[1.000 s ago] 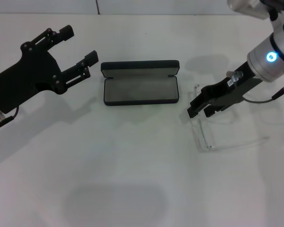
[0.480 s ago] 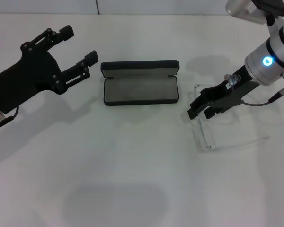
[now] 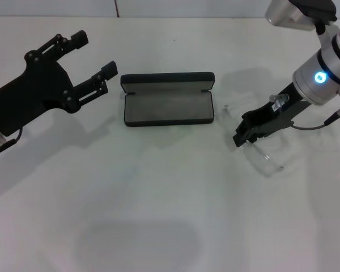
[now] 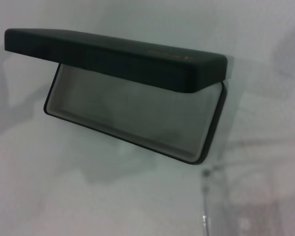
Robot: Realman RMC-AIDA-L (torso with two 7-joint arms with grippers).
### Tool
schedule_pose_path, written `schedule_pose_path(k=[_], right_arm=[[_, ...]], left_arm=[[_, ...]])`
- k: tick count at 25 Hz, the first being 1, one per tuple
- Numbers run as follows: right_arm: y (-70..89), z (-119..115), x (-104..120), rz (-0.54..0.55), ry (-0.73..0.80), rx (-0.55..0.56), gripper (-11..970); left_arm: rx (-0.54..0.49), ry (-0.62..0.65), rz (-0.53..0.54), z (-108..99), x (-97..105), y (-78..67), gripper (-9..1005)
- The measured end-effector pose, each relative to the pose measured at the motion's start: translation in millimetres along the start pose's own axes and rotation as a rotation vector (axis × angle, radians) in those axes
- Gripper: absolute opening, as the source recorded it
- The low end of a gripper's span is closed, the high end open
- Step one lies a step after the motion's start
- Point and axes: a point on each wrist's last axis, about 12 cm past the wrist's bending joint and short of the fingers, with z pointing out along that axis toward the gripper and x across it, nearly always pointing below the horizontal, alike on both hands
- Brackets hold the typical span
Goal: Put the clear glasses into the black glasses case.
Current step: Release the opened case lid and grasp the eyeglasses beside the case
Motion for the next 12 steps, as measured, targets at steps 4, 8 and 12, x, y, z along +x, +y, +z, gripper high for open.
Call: schedule_pose_path(k=[4,8,12], right_arm=[[-0.4,-0.7,0.4,0.001,0.002,-0.002,286],[-0.4,-1.2,1.5,0.004,0.010,-0.005,221],[1.9,-7.1,0.4,-0.020,-0.001,-0.001,193]], left_arm=[[0.000,-0.001,0.000,0.1,0.0,-0.2,762],[0.001,-0.001,-0.001,0.2,0.0,-0.3,762],[-0.003,-0.005,-0.002,-0.3,-0.3,-0.1,762]])
